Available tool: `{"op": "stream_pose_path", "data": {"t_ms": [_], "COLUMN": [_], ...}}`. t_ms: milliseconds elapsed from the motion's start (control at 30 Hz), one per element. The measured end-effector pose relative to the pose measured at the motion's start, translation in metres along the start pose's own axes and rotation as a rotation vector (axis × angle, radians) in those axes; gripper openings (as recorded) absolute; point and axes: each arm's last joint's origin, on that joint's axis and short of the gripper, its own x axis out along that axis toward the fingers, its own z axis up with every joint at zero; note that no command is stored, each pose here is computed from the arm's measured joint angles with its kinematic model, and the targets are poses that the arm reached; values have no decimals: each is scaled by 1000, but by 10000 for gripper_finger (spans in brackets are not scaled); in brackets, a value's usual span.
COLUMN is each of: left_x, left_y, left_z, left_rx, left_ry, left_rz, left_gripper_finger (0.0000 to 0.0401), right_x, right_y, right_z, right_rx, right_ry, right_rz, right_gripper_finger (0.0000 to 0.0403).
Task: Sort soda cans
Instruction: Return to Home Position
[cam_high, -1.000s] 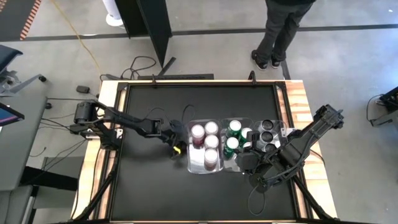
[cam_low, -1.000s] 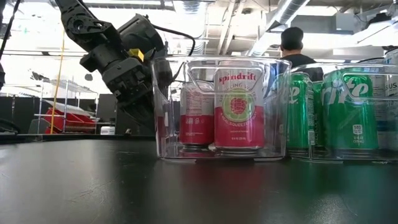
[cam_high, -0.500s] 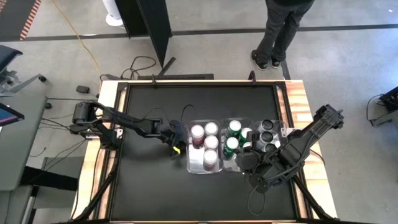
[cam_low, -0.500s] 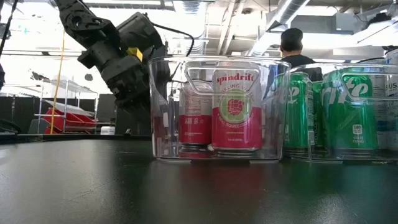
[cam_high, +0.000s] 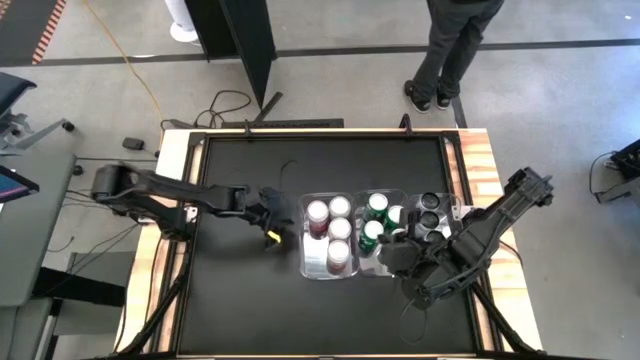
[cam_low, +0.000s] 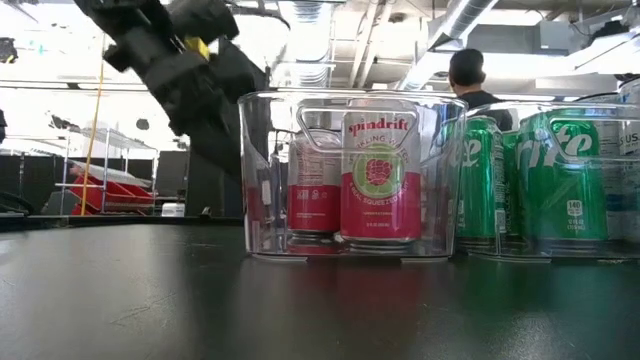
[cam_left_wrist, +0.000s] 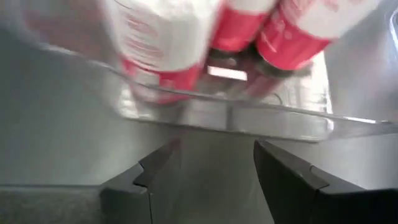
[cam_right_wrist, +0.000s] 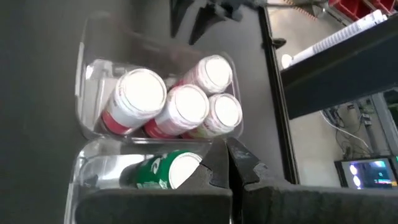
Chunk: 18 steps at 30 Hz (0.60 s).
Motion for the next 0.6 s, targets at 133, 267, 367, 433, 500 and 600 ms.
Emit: {"op": "stream_pose_path", "data": {"t_ms": [133, 267, 367, 433, 500, 600], "left_x": [-40, -82, -113, -131, -145, -159], "left_y": [-6, -11, -12, -11, -10, -8], "left_z": [12, 12, 3, -6, -16, -31], "left_rx": [55, 137, 194, 221, 245, 264], "left_ry": [-164, -358, -501, -586, -676, -766], "left_rz": [72, 120, 154, 159, 164, 183], "left_gripper_finger": [194, 175, 149, 125, 99, 54], "right_x": [-13, -26, -36, -39, -32, -14], "right_y": [-7, -5, -7, -10, -13, -24], "right_z": [0, 3, 7, 11, 9, -3], "right_rx": [45, 16, -8, -13, -36, -42], "right_ry": [-60, -146, -222, -303, -389, -526], "right_rz": [24, 66, 112, 151, 230, 305], "right_gripper_finger": [0, 0, 0, 0, 0, 0]}}
